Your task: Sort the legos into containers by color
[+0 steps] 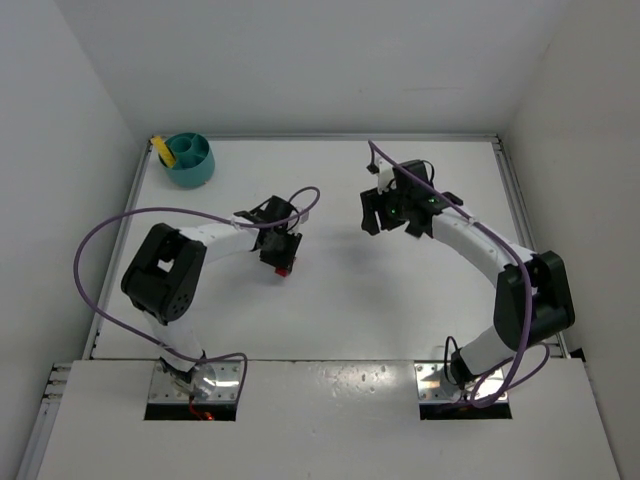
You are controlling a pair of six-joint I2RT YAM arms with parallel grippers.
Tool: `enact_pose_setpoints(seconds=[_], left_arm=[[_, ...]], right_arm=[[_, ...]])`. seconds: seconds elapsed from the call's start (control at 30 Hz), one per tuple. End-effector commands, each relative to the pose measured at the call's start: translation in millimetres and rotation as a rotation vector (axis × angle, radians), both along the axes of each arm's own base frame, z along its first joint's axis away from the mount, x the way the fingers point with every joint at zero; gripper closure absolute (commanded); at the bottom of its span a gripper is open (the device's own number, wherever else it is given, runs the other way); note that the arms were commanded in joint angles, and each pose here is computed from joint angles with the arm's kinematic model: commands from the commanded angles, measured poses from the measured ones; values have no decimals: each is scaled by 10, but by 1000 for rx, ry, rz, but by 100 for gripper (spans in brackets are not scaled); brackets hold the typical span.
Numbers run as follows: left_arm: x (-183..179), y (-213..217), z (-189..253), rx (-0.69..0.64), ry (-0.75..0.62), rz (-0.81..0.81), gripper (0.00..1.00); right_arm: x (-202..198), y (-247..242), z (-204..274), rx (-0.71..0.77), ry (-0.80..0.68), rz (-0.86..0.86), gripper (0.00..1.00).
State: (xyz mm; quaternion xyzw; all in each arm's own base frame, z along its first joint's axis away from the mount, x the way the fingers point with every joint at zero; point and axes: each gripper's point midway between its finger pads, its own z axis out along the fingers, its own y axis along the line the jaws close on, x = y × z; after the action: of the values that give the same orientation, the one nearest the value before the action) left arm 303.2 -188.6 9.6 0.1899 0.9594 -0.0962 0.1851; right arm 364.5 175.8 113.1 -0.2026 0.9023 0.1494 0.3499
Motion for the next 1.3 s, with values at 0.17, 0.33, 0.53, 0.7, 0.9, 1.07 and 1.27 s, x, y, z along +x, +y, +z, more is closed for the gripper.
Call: enact_pose_setpoints(seconds=[0.17, 0.33, 0.53, 0.7, 0.9, 1.07, 1.27], left_arm=[[-81, -59, 82, -141, 82, -215, 83], [-466, -344, 732, -551, 96, -508, 78], [-593, -449, 1272, -643, -49, -641, 82], [-549, -494, 1714, -568, -326, -675, 85], [-577, -541, 1823, -467, -433, -675, 86], [-655, -602, 1700, -384, -441, -694, 88], [-647, -658, 1653, -333, -451, -707, 88]], right_arm=[[-262, 241, 122, 90, -50, 280, 42], [-665, 510, 227, 249, 36, 547, 42], [-945, 844, 435, 503, 177, 620, 35], [-958, 1069, 547, 719, 419, 617, 35], [-945, 1188, 737, 904, 600, 559, 31], [-933, 1212, 849, 952, 642, 592, 31], [-1055, 1199, 862, 950, 643, 603, 31]])
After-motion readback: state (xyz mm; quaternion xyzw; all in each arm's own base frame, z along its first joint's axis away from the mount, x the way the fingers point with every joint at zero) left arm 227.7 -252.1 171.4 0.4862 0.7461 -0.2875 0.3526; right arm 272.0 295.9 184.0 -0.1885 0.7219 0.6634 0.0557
